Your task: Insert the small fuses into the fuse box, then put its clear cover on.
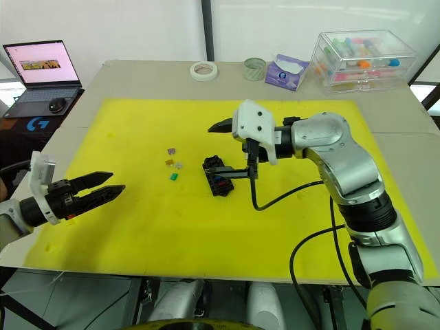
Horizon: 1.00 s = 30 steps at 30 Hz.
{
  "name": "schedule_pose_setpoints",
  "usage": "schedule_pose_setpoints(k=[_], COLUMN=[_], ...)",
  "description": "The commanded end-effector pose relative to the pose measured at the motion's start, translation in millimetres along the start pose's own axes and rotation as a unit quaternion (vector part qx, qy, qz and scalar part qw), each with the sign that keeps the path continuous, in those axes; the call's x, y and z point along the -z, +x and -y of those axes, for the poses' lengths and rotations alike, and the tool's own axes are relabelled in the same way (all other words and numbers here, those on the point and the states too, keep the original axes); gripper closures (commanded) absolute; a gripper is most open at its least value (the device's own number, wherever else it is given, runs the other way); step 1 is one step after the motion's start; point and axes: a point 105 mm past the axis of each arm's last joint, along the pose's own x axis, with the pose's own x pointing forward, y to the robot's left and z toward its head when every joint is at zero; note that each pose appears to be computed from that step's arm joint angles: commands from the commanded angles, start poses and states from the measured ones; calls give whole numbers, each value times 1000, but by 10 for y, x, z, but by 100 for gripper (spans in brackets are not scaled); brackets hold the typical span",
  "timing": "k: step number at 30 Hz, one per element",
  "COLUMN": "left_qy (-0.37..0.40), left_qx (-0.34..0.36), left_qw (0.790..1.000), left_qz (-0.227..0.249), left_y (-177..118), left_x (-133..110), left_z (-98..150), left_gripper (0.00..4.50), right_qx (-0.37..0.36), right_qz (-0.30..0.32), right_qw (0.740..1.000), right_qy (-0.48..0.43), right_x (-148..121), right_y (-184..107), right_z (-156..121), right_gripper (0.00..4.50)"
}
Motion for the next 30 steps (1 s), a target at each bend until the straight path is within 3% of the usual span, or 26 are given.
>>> schedule_pose_setpoints(k=[1, 5, 9, 13, 20, 30], left_qy=[-37, -124, -227, -328, -375, -360], left_qx=[15, 40, 43, 68, 81, 76], left_qw=[999, 992, 971, 936, 917, 922], left_qz=[13, -2, -60, -107, -107, -118], left_y=[54, 178, 285, 428, 634, 778], left_x=[-145, -161, -81, -28, -106, -21], left_z=[18, -15, -65, -70, -130, -174], left_gripper=[0, 0, 0, 0, 0, 0], right_qx=[1, -1, 5, 8, 8, 13], right_qz=[10, 7, 4, 5, 2, -3], right_qw=[999, 999, 999, 1000, 1000, 1000], right_qy=[-30, -34, -31, -22, -8, -4], right_x=[-134, -153, -137, -119, -109, -118], right_y=[10, 34, 43, 65, 62, 42], right_z=[39, 35, 36, 17, -23, -37], right_gripper=[2, 2, 2, 2, 2, 2])
